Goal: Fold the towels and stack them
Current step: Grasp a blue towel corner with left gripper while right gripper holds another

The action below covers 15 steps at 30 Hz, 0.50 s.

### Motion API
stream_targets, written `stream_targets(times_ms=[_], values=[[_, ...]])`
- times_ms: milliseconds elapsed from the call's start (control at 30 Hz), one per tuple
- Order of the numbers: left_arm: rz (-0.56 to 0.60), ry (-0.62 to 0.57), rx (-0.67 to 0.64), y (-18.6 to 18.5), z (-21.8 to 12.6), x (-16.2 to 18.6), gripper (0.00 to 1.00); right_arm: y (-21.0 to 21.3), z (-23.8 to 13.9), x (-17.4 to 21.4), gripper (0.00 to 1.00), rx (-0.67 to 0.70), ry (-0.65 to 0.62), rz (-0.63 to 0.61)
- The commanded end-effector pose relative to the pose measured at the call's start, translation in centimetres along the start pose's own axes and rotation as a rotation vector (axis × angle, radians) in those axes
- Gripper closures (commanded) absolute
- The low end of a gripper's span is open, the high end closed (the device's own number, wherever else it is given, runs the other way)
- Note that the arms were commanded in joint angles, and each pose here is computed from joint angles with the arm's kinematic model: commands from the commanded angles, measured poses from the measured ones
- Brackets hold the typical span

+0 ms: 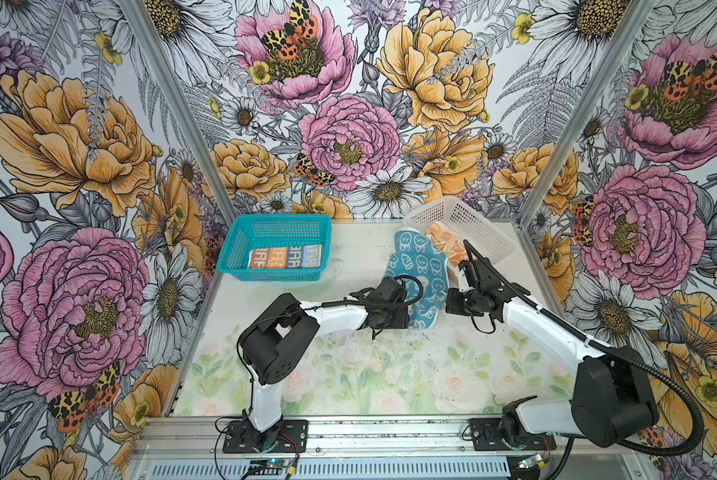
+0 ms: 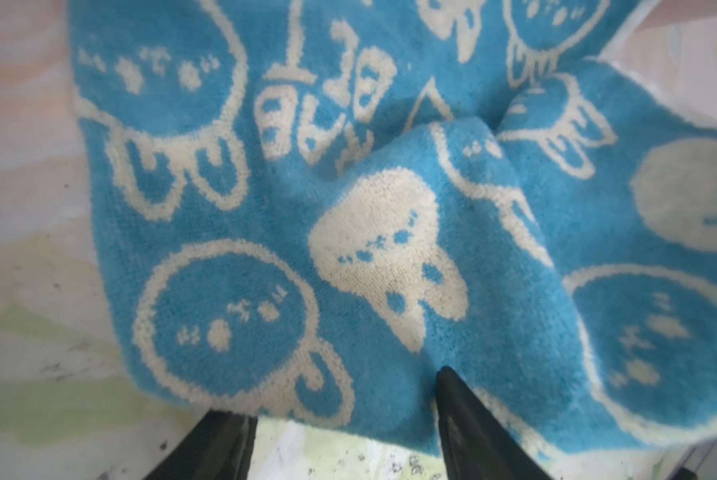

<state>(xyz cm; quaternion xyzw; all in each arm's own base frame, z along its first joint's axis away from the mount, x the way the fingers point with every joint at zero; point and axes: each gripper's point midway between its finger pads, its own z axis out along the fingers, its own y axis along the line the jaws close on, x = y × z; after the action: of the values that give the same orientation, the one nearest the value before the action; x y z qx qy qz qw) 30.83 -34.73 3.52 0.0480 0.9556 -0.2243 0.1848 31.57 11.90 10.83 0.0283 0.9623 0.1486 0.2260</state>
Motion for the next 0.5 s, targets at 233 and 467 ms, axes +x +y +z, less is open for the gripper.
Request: stream_targets(times_ms=[233, 467], values=[[0.004, -0.006, -0.047, 1.8, -2.0, -1.8, 0.89, 5.0, -1.1, -0.5, 1.0, -0.099, -0.013, -0.115], [0.076, -0.107, -0.091, 1.8, -13.0, -4.2, 1.0, 11.0, -5.3, -0.8, 1.0, -0.253, -0.04, -0.249]])
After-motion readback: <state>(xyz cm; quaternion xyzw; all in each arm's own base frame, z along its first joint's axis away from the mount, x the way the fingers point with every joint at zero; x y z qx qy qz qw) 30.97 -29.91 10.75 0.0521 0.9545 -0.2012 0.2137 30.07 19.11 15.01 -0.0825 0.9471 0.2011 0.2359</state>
